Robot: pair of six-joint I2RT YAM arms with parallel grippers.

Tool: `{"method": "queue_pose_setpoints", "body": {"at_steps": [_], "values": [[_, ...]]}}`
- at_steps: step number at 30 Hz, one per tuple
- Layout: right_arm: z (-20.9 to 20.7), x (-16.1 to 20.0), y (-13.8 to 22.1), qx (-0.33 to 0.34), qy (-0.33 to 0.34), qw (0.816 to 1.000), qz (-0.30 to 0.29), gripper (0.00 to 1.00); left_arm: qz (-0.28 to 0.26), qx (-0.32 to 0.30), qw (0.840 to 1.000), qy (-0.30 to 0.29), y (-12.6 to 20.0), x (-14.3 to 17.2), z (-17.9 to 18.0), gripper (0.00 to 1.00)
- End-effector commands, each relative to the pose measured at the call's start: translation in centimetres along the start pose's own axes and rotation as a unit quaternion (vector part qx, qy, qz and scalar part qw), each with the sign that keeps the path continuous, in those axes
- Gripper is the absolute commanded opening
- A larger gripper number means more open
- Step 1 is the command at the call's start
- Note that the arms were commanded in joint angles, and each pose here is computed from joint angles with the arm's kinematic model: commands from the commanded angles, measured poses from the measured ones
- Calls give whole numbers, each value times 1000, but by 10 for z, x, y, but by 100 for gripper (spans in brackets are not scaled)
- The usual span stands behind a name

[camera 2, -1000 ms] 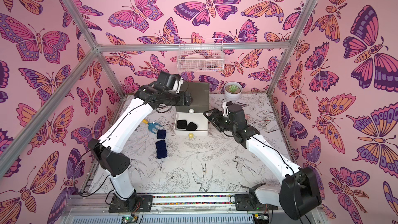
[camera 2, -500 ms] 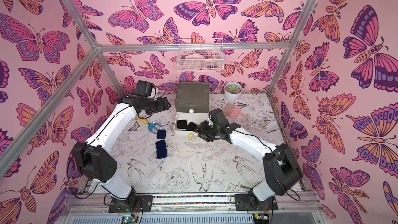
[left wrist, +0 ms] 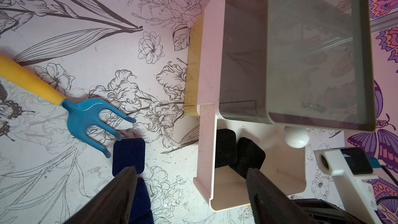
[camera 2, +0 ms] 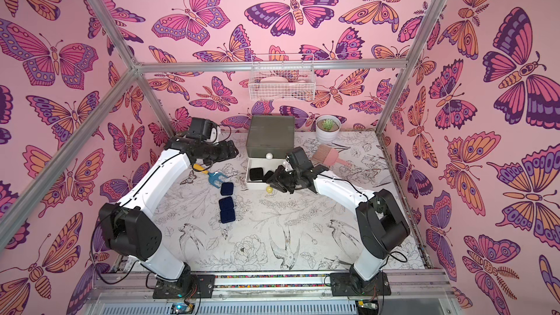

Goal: Place the brooch boxes into the drawer by color
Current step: Close the drawer in the storage box.

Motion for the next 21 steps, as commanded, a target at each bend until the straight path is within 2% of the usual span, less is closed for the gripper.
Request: {"method": "queue_pose_setpoints", "body": {"at_steps": [1, 8, 16, 21], "values": [[0, -16, -3, 15, 26, 999, -28, 26, -10, 5, 1000, -6, 8, -1, 1, 86], [0, -32, -9, 30, 60, 996, -57, 26, -10, 1, 1000, -8, 9, 1, 5, 87], [32, -65, 10, 56, 145, 983, -95, 28, -5, -2, 1000, -9, 8, 7, 9, 86], [55, -61, 26, 28, 186, 978, -95, 36, -9, -9, 1000, -16, 11, 6, 15, 87]]}}
Point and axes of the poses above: each gripper's point midway between its finger pads, its own y axis back along the fingers, its own z axis along the line the jaws close on, x = y × z, the point moved 1 cm from there along y, back along the fingers, and after that the axes turned 1 degree about -y, right-handed, at the moved point
